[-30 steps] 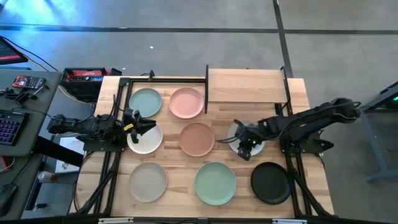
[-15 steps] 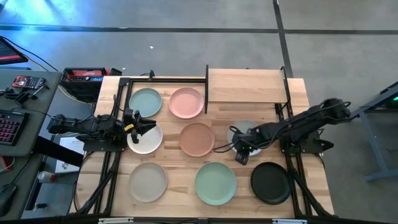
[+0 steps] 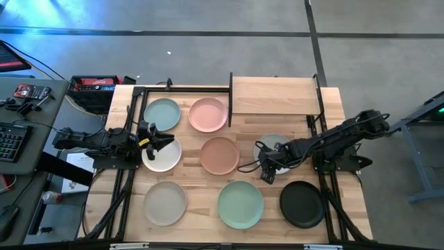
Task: Place and stack plates onto a shelf
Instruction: Put the right white plate on the shelf
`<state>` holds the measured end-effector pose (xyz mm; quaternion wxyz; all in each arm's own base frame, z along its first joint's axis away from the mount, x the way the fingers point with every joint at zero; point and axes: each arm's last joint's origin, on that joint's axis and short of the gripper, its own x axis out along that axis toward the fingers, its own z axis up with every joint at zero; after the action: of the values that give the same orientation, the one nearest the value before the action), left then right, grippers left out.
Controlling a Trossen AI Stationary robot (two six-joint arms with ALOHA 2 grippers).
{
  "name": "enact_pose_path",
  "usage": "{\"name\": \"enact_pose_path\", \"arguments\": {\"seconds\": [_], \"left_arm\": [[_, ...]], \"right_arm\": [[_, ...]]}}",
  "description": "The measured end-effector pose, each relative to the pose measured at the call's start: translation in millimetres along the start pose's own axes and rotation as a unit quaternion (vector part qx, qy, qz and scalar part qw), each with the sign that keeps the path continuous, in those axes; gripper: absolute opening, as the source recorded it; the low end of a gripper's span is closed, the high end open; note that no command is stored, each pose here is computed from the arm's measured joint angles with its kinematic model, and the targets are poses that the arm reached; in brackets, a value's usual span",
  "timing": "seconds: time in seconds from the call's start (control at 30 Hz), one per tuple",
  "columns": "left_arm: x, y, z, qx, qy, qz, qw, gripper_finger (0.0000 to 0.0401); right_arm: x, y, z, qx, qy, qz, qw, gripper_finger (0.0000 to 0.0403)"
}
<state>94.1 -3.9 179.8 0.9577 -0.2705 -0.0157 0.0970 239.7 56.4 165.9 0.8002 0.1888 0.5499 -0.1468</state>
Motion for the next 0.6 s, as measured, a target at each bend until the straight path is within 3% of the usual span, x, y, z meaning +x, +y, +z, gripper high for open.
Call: {"name": "enact_pose_path", "arguments": {"seconds": [0.6], "left_arm": [[0, 1, -2, 0.005, 0.011, 0.007, 1.000, 0.0086]], "right_arm": [[31, 4, -2, 0.005, 0.042, -0.024, 0.999, 0.0172]]}}
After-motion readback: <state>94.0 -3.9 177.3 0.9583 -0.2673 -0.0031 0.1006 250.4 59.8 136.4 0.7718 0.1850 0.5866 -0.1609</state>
